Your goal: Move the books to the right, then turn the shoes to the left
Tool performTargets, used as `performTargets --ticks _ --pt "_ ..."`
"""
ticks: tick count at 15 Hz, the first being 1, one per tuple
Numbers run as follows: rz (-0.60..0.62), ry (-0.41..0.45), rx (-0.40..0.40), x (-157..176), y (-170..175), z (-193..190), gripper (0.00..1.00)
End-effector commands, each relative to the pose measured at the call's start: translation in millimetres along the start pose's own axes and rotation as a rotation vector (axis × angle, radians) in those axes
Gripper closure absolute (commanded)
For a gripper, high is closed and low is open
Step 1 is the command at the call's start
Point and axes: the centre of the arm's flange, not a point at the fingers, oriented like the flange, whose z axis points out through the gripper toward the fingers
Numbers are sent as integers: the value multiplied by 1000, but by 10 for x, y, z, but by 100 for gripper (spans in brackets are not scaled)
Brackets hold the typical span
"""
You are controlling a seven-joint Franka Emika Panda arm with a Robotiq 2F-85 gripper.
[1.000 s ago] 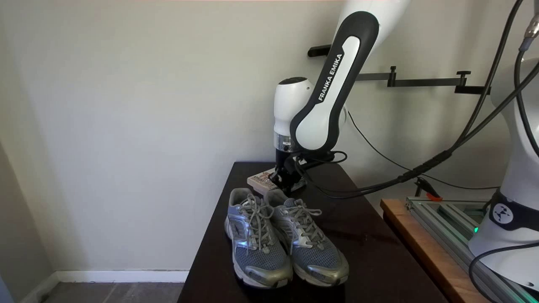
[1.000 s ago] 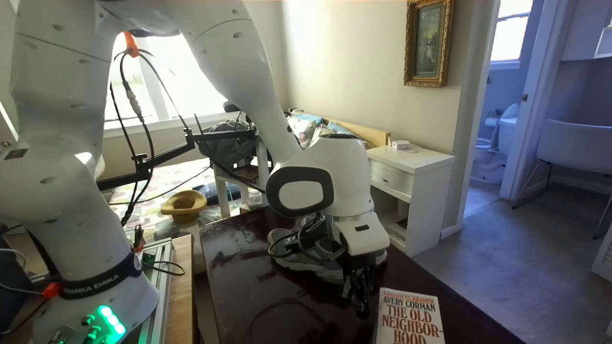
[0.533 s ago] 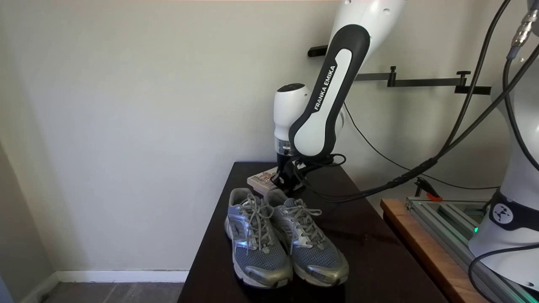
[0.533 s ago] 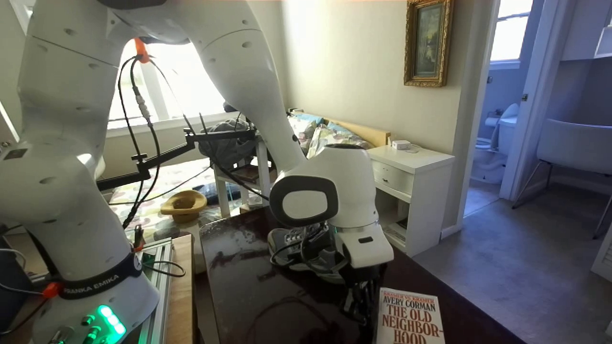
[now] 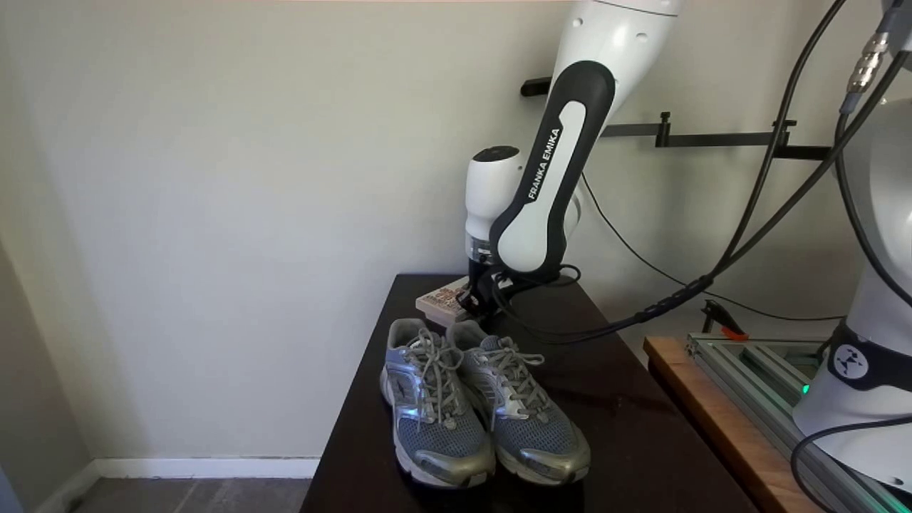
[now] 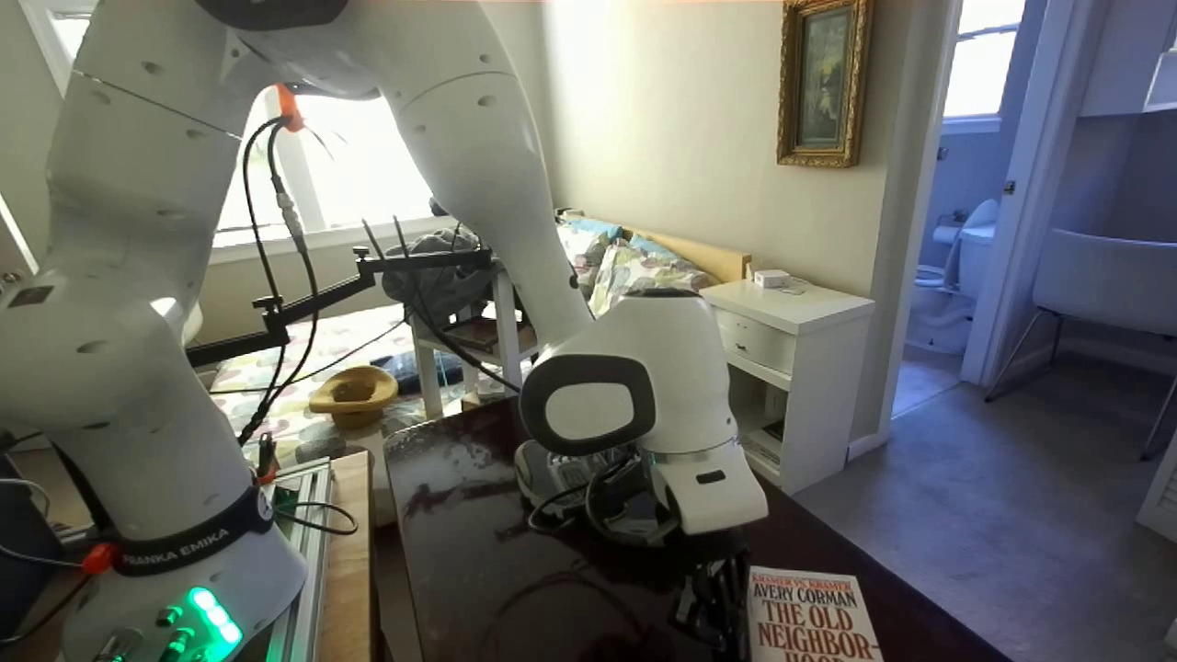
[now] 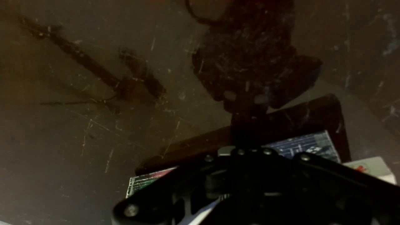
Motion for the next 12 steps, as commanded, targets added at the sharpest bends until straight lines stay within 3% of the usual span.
performTargets --ticks 1,12 --pt "60 49 -4 67 -17 40 100" --pt "172 85 -21 350 125 11 100"
